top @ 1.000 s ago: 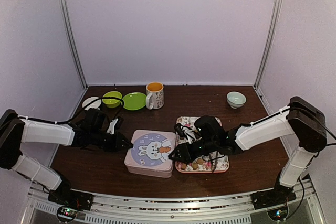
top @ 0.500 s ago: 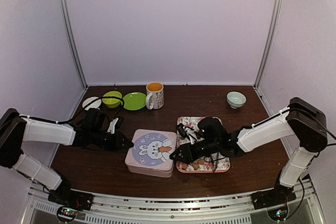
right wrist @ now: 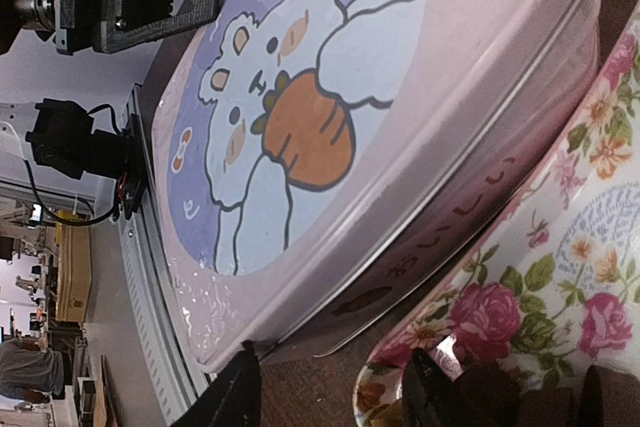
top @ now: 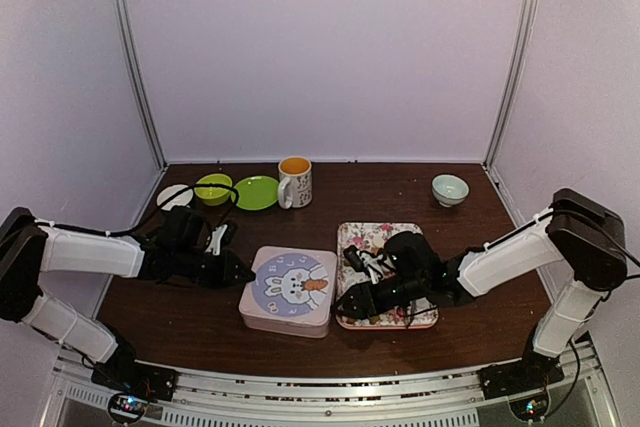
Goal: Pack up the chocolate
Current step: Place the box lid on the packing box, then rotate the packing box at the center of the board.
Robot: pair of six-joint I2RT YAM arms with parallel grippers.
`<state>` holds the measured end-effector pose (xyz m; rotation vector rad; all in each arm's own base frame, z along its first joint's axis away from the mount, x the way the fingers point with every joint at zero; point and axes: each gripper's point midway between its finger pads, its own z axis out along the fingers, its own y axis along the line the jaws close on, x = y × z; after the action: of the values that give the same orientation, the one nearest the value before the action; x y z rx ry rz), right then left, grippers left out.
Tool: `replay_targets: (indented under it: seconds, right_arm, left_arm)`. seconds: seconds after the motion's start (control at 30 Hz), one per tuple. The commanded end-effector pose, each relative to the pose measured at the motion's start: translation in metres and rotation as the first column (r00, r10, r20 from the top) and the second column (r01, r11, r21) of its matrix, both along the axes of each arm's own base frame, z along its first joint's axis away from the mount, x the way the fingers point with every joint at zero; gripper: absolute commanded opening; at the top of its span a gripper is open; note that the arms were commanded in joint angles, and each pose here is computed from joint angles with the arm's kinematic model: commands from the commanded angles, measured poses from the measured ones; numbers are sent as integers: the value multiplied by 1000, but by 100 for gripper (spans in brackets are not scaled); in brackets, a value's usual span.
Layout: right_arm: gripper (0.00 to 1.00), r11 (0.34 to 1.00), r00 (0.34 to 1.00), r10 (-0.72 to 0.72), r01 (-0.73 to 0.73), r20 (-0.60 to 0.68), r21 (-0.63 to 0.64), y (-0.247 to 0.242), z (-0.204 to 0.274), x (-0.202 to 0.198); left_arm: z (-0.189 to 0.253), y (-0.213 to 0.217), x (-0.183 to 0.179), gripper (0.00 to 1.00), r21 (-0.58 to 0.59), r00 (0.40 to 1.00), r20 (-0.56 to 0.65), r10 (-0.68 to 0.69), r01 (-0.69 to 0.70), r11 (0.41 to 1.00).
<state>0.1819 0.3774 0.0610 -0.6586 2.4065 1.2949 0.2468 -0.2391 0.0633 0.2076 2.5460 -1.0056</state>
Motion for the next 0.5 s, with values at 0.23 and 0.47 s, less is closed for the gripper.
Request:
replay_targets:
  seconds: [0.23, 0.47]
  right_arm:
    - [49, 999, 1000, -25, 25, -15, -37, -10, 1, -11]
    - [51, 997, 991, -66, 72, 118, -42, -9, 31, 17]
  left_arm:
    - [-25, 11, -6, 19, 121, 999, -33, 6, -2, 993]
    - [-17, 9, -1, 20, 115, 1000, 8, -10, 9, 993]
